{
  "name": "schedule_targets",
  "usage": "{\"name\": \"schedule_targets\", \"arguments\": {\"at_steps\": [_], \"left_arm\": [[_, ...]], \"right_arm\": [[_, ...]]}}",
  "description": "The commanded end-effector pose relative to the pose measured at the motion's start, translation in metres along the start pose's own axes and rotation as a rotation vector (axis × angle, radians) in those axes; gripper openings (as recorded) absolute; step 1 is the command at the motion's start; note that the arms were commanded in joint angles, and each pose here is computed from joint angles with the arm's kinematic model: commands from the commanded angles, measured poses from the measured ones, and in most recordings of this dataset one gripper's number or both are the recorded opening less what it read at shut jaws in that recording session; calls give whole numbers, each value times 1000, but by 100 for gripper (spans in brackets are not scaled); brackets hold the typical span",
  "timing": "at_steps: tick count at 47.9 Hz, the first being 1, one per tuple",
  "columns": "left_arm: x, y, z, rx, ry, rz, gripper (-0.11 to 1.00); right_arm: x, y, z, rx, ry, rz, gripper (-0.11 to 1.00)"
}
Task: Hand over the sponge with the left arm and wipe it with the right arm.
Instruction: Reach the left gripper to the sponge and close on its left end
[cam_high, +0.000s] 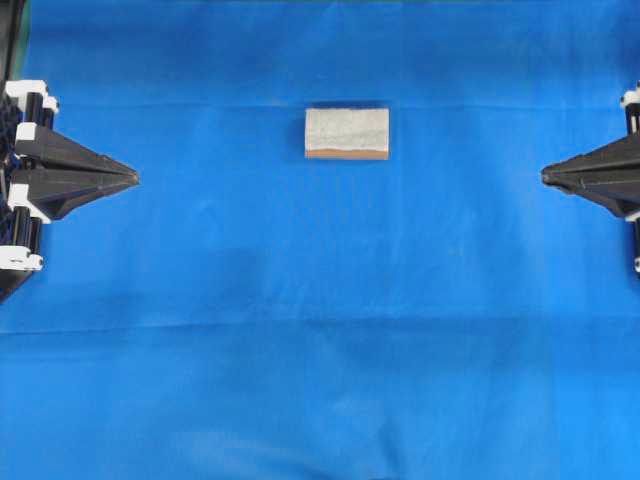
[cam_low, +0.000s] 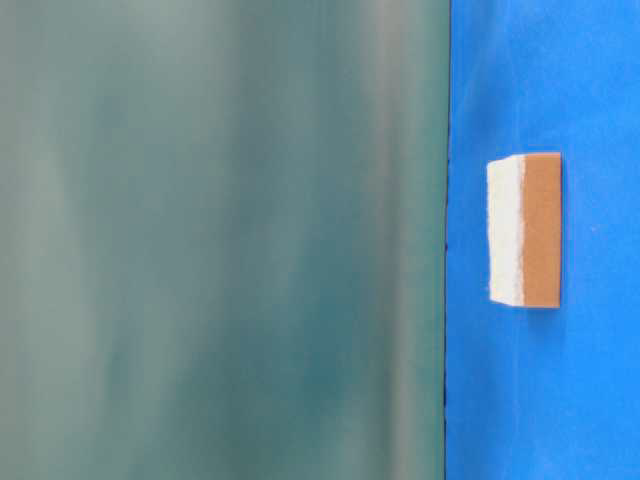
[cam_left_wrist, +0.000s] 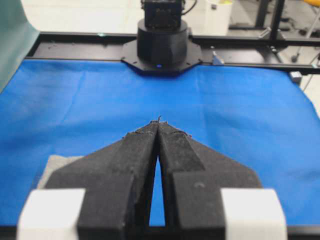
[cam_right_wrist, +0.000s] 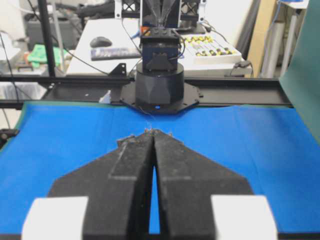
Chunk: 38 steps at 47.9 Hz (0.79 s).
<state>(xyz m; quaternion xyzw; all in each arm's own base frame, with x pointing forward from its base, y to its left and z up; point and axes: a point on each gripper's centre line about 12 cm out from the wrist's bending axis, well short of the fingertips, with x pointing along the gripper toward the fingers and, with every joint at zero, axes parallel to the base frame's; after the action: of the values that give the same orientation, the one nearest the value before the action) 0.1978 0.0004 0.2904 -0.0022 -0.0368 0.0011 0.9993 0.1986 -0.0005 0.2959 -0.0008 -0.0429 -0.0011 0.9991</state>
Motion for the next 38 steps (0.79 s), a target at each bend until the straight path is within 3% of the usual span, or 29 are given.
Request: {"name": "schedule_targets", "arguments": {"at_steps": [1,10,23,31,34,38], "left_arm": [[3,1,3,-29,11,10,0],[7,5,-1,-13,23,26,0],[20,31,-20,-8,94,145,0],[39,40,-36,-6,141,171,1],[47,42,-42,-6,166,176,5],[61,50,-52,0,214,195,26]], "right_arm": [[3,0,6,-8,-14,0,0],[6,0,1,-6,40,0,0],[6,0,1,-2,46,-1,0],[7,0,1,2,48,0,0],[7,0,0,2,49,0,0],[7,0,0,2,49,0,0]]}}
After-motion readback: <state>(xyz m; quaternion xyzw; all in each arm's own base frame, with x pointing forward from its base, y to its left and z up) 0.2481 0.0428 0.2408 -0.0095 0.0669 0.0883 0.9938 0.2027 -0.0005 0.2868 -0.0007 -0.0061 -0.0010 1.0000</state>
